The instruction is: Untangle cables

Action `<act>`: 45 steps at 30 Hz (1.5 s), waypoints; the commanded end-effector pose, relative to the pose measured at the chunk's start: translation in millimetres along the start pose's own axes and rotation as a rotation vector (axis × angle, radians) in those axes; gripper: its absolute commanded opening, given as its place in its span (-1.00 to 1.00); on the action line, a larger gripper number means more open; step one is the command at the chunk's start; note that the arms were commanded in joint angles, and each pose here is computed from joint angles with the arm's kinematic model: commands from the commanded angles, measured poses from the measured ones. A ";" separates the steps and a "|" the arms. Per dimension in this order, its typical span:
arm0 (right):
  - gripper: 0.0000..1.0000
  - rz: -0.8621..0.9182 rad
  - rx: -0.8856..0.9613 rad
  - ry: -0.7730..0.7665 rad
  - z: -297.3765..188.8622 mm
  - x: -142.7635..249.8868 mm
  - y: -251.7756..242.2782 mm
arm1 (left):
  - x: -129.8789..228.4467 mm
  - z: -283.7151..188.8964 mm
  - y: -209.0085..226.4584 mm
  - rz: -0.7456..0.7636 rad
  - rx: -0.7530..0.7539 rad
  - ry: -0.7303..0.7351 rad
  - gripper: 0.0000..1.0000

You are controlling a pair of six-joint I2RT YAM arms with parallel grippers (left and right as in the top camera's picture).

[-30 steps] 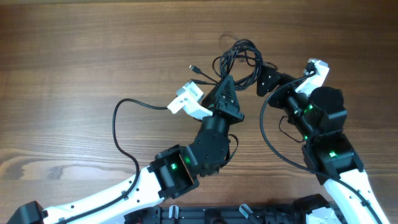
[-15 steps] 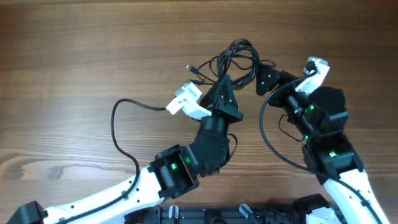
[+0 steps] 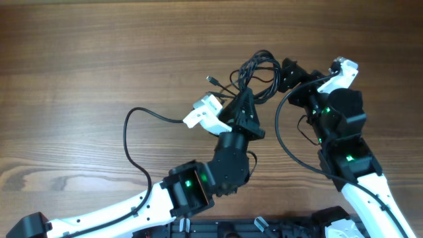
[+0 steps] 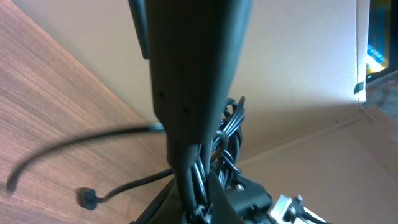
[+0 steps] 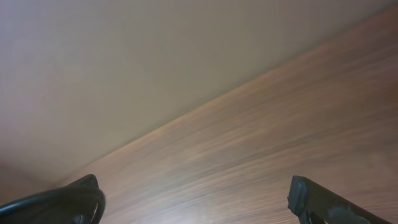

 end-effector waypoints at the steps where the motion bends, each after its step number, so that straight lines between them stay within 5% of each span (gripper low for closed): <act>1: 0.99 -0.063 0.191 -0.009 4.4 1.7 -30.9 | 1.1 -3.7 -7.2 0.009 0.013 0.004 -0.92; 19: 0.99 -0.196 0.327 0.219 -7.1 51.2 -62.5 | -116.5 -54.4 -21.5 0.153 -0.073 -0.326 -0.92; 38: 0.99 -0.381 0.378 0.318 -16.3 64.6 -77.3 | -183.3 -90.4 -1.1 0.240 -0.216 -0.579 -0.92; 45: 0.99 -0.523 0.091 0.404 -10.8 84.8 -40.6 | -181.6 -90.7 8.2 0.340 -0.255 -0.565 -0.92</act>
Point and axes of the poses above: each gripper's point midway between its finger pads, its own z axis out along the fingers, its own y axis along the line the jaws close on, x = y × z, the point moved 1 cm from there along -z, back along the fingers, and after that the axes turned 15 degrees about -z, right-handed, at the moved point
